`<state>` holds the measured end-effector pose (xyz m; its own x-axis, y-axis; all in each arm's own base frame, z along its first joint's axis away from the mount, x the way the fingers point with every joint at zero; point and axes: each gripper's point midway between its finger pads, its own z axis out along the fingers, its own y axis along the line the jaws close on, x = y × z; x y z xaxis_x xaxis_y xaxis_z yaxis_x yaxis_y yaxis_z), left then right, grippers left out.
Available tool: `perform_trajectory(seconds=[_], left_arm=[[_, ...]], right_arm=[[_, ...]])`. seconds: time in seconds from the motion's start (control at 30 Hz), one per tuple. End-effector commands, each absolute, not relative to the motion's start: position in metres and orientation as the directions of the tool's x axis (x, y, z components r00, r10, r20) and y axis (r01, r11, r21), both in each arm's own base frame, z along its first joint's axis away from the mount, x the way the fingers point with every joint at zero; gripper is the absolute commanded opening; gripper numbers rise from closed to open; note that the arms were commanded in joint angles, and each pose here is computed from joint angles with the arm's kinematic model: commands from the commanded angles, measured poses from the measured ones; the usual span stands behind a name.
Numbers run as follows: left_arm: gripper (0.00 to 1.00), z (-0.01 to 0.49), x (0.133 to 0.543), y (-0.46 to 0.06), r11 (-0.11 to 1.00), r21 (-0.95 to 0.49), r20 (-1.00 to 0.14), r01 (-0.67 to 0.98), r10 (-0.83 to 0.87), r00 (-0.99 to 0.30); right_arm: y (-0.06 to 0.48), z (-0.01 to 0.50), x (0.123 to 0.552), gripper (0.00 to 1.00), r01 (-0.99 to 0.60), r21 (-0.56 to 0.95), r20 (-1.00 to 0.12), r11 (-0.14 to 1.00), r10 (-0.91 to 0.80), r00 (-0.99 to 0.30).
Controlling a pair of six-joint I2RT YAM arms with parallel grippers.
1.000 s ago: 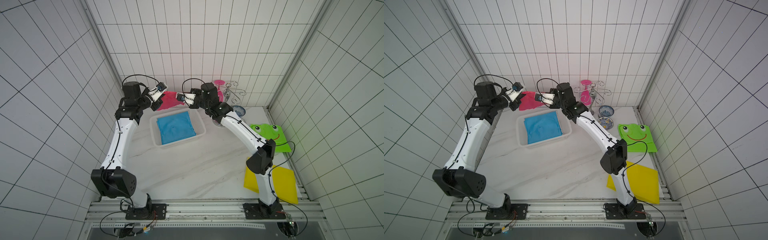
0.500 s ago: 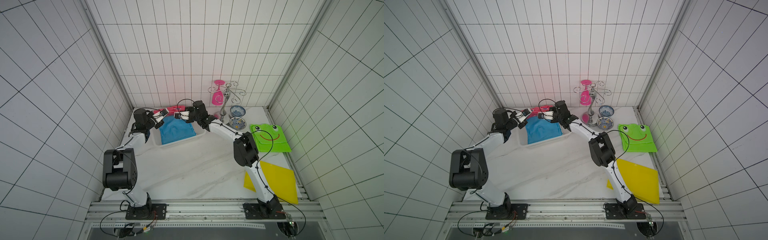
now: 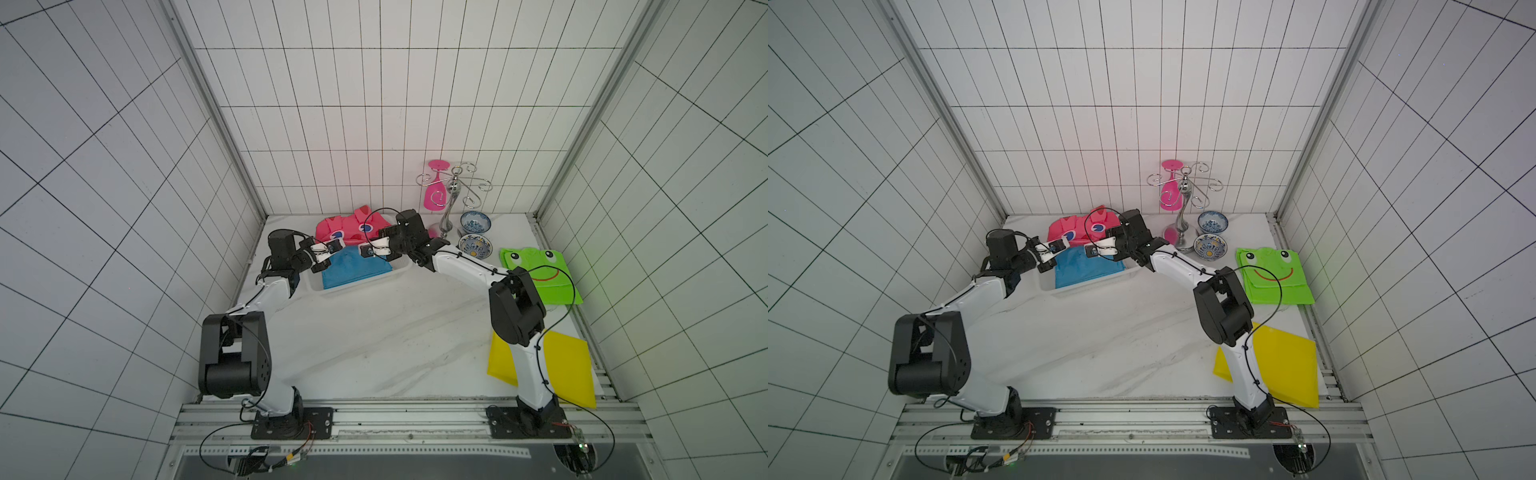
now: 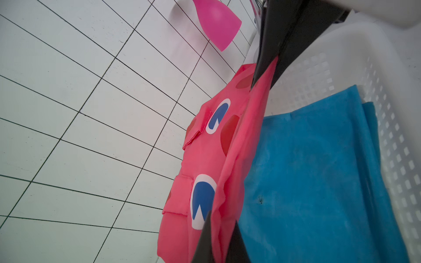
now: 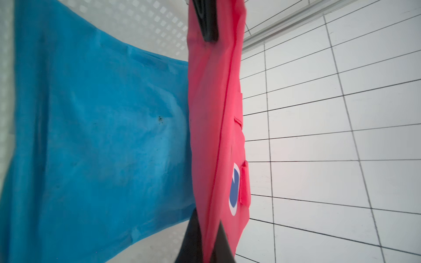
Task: Put the folded raincoat in the basket
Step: Place the raincoat in the basket.
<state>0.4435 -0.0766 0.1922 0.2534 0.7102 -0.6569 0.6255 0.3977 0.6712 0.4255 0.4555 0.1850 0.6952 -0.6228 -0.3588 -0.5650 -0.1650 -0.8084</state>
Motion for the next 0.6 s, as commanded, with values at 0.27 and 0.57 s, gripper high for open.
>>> perform_trajectory(seconds=[0.27,0.57], left_arm=[[0.01,0.156,0.415,-0.049,0.35,0.63,-0.586,0.693,0.8,0.129],[0.63,0.185,0.391,-0.048,0.426,0.472,-0.711,0.772,0.701,0.048]], right_arm=[[0.426,0.152,0.414,0.01,-0.665,-0.694,-0.352,-0.277,-0.675,0.648],[0.433,0.143,0.404,0.08,-0.71,-0.615,-0.355,-0.343,-0.685,0.637]])
